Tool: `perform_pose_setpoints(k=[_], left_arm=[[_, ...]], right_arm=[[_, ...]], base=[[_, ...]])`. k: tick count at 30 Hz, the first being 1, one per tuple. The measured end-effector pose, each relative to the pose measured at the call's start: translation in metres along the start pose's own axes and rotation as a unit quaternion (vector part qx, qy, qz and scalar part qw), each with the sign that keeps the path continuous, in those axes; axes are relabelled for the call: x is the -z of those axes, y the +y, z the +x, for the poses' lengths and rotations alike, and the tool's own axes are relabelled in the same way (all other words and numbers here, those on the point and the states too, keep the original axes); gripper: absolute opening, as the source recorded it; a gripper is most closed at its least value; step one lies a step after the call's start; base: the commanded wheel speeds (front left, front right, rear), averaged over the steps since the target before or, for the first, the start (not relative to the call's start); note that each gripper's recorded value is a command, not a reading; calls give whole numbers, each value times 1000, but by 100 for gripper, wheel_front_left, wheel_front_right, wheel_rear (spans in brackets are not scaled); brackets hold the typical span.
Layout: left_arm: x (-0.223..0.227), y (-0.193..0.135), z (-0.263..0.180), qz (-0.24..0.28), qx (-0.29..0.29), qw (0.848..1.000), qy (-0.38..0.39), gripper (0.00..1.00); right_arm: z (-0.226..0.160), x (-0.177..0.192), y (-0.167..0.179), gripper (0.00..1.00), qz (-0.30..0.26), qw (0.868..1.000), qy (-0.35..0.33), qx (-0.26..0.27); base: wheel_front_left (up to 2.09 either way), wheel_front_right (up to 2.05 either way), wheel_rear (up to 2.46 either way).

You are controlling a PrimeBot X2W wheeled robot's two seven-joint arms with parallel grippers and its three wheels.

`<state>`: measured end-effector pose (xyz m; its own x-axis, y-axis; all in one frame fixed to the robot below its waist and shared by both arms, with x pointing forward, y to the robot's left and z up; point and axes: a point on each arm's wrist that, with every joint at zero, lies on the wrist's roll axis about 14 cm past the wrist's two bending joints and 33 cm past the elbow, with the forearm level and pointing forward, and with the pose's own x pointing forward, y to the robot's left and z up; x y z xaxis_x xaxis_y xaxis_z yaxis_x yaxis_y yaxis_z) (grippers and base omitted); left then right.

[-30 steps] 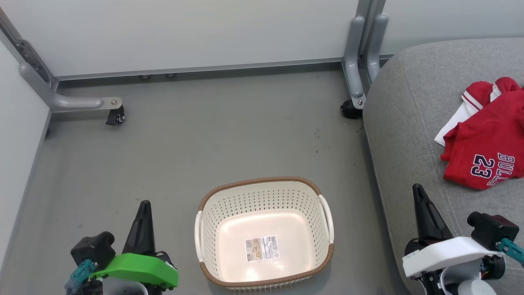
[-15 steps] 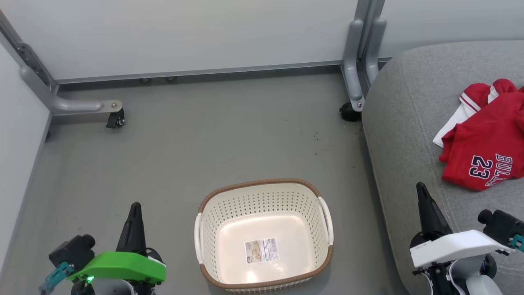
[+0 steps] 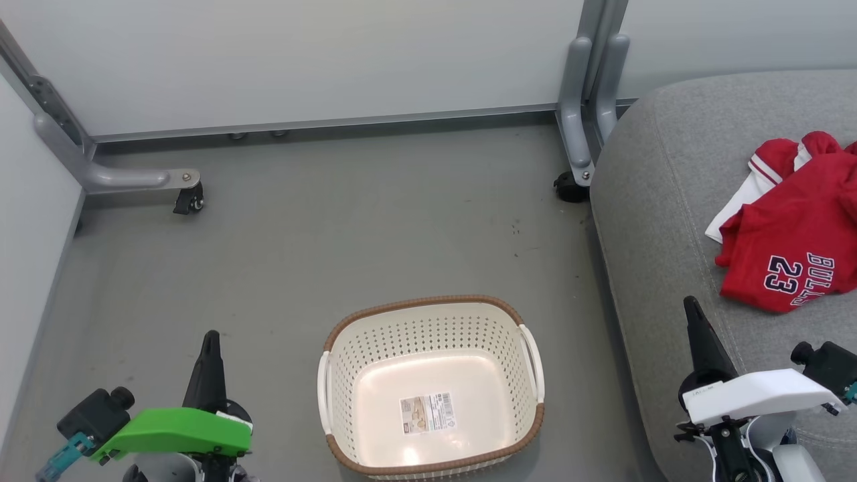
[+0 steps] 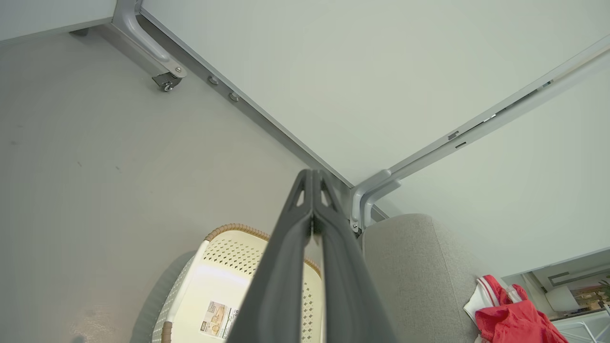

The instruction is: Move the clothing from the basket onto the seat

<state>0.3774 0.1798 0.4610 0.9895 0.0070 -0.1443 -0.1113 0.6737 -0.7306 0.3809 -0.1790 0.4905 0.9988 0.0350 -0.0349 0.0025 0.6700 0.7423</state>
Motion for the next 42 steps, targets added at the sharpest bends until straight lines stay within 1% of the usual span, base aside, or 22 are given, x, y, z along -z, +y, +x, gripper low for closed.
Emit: perform_pose_setpoints(k=[10,20,42], left_arm=[[-4,1,1,-62,-1,998,0,0],[-11,-1,2,-118,4,993,-4,0],[-23,-6,3,-222,20,975,-10,0]], right_arm=[[0,-2,-3,0,60,998,-1,6],[3,-6,-3,0,115,993,-5,7],[4,-12,-5,0,219,976,-10,9]], base=[[0,0,0],[0,0,0],[0,0,0]])
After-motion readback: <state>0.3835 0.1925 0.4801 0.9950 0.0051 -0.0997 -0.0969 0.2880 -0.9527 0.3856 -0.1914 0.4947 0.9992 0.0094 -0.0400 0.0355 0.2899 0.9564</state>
